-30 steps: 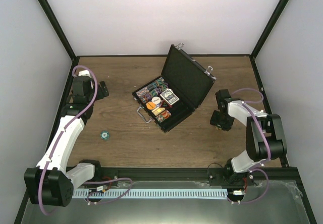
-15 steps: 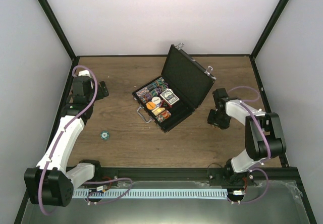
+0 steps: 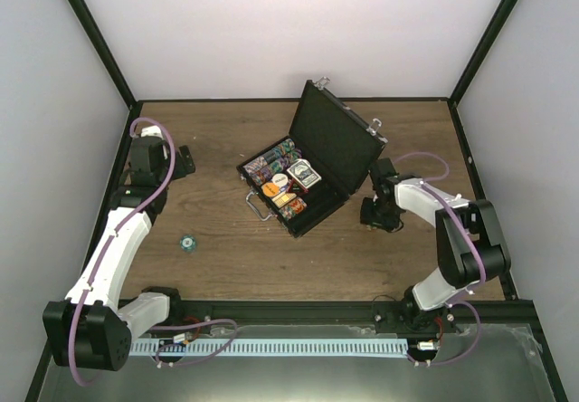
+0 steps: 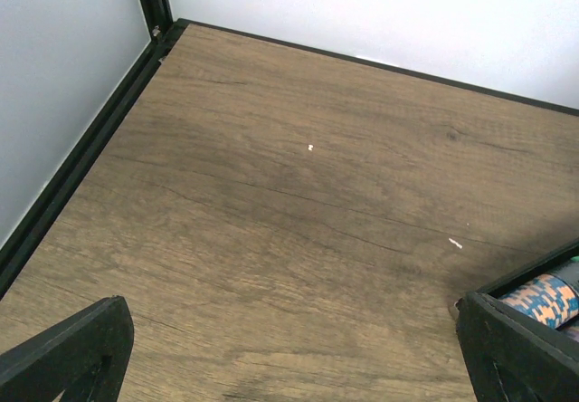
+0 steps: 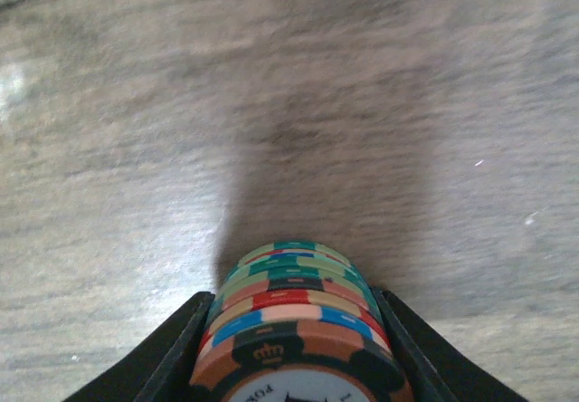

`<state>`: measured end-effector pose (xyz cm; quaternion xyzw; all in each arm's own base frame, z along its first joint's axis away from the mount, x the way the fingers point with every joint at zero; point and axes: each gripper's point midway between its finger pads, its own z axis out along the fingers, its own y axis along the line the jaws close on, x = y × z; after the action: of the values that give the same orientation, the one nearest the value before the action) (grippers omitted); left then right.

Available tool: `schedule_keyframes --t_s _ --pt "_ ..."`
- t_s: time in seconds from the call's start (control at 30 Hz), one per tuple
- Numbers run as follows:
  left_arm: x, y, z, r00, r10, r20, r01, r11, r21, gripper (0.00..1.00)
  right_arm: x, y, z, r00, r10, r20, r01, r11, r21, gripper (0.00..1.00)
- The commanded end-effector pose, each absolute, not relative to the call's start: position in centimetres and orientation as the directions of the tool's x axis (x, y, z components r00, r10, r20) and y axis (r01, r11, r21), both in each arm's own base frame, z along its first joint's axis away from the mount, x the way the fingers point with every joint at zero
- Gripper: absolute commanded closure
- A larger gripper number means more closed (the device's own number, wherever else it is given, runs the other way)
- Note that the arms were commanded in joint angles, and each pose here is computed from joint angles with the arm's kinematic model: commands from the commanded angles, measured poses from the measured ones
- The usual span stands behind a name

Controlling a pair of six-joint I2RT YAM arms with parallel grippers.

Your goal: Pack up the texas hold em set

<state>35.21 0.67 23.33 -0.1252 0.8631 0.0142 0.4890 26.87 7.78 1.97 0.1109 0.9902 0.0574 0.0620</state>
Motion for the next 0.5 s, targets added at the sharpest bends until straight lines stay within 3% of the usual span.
schedule_keyframes --t_s 0.0,0.47 --pt "35.0 0.5 24.1 -0.47 -0.197 -0.86 -0.222 0.97 -0.102 0.0 26.6 9.3 2.8 -0.98 0.178 -0.088 0.166 0.978 0.128 0.73" --pt "35.3 -3.3 23.8 -0.496 -0.229 -0.838 -0.089 0.973 -0.213 0.0 26.4 12.8 4.7 -0.992 -0.003 -0.126 -0.013 0.997 0.081 0.73"
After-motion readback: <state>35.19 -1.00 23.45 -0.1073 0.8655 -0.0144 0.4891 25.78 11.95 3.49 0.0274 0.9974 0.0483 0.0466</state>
